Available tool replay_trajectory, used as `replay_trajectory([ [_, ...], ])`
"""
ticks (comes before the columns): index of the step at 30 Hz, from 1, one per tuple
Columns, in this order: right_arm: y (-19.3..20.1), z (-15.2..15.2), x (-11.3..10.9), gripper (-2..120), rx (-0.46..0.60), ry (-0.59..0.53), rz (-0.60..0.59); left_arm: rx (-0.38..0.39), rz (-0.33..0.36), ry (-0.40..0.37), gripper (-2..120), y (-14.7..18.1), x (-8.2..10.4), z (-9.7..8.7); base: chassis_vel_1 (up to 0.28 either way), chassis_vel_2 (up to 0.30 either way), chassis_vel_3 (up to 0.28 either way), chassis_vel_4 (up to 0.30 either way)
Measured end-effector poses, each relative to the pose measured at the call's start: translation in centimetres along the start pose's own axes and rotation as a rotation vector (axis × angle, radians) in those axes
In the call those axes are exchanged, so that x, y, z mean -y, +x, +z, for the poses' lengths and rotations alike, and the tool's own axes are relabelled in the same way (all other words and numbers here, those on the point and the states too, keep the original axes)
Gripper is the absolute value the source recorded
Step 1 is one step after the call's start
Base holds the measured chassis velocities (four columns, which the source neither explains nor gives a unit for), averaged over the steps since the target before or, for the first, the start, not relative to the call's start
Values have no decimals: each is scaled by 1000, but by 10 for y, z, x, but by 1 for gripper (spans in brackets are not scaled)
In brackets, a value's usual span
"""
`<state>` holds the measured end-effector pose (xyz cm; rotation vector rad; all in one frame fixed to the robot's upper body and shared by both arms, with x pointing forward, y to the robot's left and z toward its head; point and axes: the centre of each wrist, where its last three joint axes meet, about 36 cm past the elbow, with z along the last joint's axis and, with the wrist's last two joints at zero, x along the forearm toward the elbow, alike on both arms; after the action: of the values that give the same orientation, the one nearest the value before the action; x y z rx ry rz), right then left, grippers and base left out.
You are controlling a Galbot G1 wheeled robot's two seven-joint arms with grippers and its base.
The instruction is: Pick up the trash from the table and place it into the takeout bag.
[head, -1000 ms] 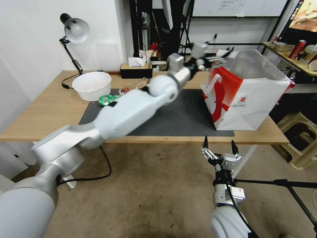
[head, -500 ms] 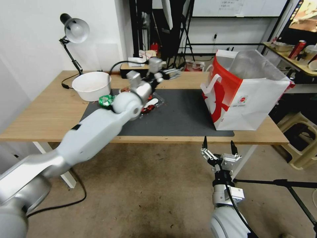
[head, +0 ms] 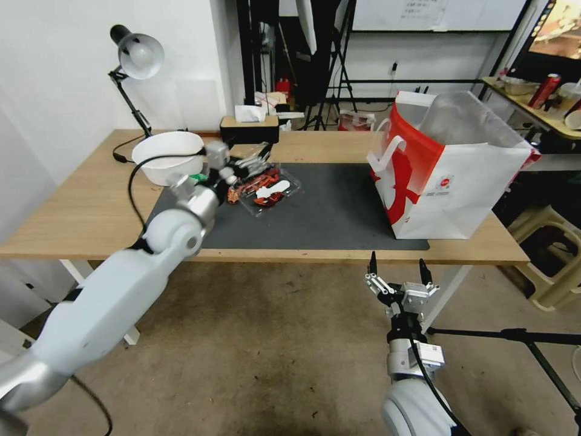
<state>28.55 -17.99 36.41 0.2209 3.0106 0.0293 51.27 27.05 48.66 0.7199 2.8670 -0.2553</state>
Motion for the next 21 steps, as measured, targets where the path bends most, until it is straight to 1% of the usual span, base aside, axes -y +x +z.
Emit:
replay_trajectory([
  [2, 1, 2, -1, 100, -3, 1, -2, 4, -34, -3, 100, 25, -2, 4, 0, 0, 0, 0],
  [4, 1, 2, -1, 100, -3, 1, -2, 5, -38, -3, 100, 29, -2, 5, 0, 0, 0, 0],
  [5, 1, 4, -1, 100, -4, 2, -2, 7, -62, -9, 100, 46, -2, 10, 0, 0, 0, 0],
  [6, 1, 4, -1, 100, -4, 2, -2, 7, -62, -9, 100, 46, -2, 10, 0, 0, 0, 0],
  [9, 1, 5, 0, 100, -4, 4, -4, 6, -111, -29, 100, 76, -3, 18, 0, 0, 0, 0],
  [10, 1, 5, 0, 100, -4, 4, -4, 6, -111, -29, 100, 76, -3, 18, 0, 0, 0, 0],
  [12, 1, 6, 0, 100, -4, 4, -4, -4, -143, -28, 100, 96, -2, 26, 0, 0, 0, 0],
  [13, 1, 6, 0, 100, -4, 4, -4, -4, -143, -28, 100, 96, -2, 26, 0, 0, 0, 0],
  [16, 3, 9, 0, 100, -6, 4, -4, -19, -192, -38, 100, 123, 0, 42, 0, 0, 0, 0],
  [17, 3, 9, 0, 100, -6, 4, -4, -19, -192, -38, 100, 123, 0, 42, 0, 0, 0, 0],
  [19, 4, 10, 0, 100, -7, 4, -3, -25, -222, -44, 100, 138, 3, 52, 0, 0, 0, 0],
  [21, 4, 10, 0, 100, -7, 4, -3, -24, -232, -46, 100, 142, 4, 55, 0, 0, 0, 0],
])
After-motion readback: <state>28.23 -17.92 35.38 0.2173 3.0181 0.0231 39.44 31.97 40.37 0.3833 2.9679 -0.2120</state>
